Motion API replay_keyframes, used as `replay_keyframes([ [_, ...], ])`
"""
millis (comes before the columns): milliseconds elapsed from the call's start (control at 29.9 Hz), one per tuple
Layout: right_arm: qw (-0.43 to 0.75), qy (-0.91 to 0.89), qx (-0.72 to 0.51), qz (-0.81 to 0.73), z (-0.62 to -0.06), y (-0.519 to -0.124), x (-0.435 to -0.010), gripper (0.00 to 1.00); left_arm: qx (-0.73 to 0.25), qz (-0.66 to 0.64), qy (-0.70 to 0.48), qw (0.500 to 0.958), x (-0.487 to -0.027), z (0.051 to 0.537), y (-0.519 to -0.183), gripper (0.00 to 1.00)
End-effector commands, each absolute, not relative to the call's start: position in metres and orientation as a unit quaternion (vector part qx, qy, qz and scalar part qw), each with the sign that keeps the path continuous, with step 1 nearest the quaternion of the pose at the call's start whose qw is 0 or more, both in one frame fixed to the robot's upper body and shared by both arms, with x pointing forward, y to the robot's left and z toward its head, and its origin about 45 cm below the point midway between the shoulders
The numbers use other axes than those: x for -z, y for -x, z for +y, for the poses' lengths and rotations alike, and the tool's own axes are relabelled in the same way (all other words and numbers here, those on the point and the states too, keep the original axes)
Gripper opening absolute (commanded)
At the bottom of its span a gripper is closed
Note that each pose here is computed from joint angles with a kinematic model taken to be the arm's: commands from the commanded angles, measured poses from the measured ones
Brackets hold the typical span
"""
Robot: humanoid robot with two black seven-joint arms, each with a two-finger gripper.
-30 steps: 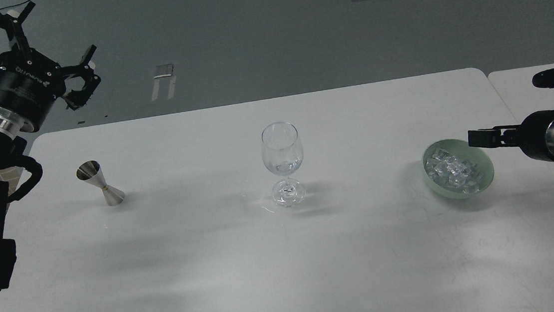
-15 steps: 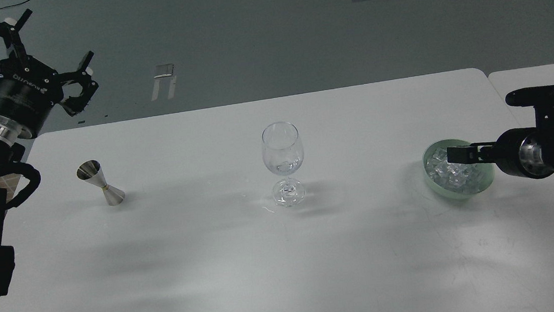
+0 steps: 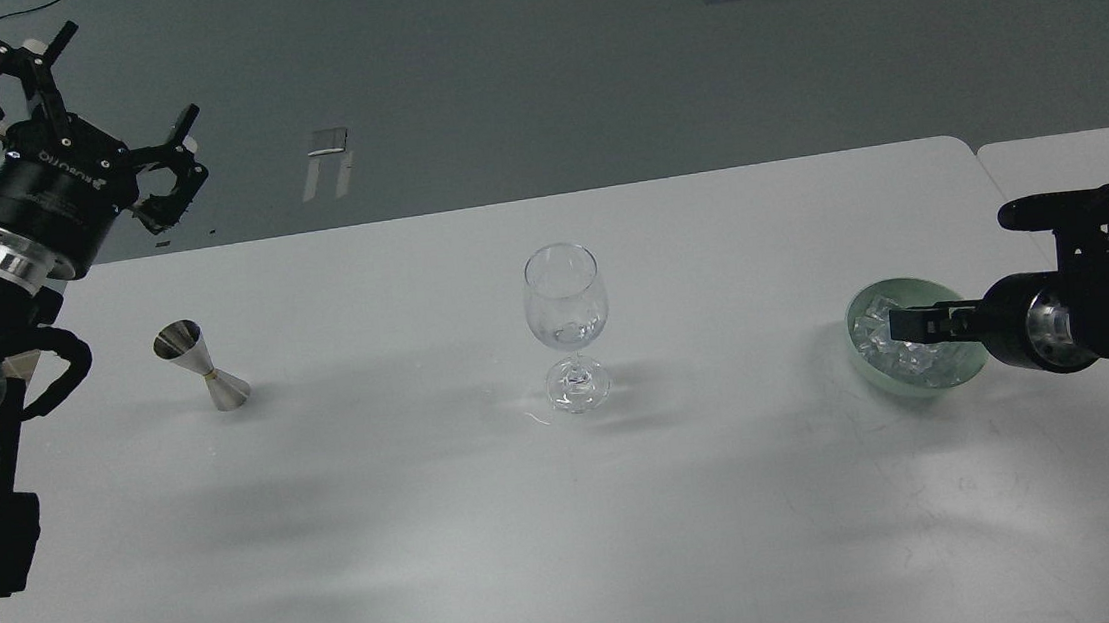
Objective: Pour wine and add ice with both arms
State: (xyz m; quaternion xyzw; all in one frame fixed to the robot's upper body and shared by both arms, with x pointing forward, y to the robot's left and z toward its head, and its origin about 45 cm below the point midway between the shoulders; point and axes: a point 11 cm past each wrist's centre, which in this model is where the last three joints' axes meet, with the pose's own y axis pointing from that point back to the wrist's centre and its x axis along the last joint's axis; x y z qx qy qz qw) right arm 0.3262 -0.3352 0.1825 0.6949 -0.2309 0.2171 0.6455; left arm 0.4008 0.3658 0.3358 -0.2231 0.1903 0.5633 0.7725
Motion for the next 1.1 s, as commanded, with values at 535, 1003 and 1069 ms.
replay_keyframes([
  [535,0.642,-0.701,-0.215,-0.225,-0.328,-0.324,-0.174,0.60,-0.564,0.194,0.223,0.771,-0.332,0.365,-0.400,0.98],
  [1003,0.644,-0.701,-0.211,-0.224,-0.325,-0.323,-0.166,0.46,-0.566,0.195,0.227,0.768,-0.329,0.367,-0.400,0.98],
  [1069,0.645,-0.700,-0.211,-0.224,-0.326,-0.323,-0.166,0.46,-0.567,0.196,0.226,0.768,-0.328,0.367,-0.400,0.98],
])
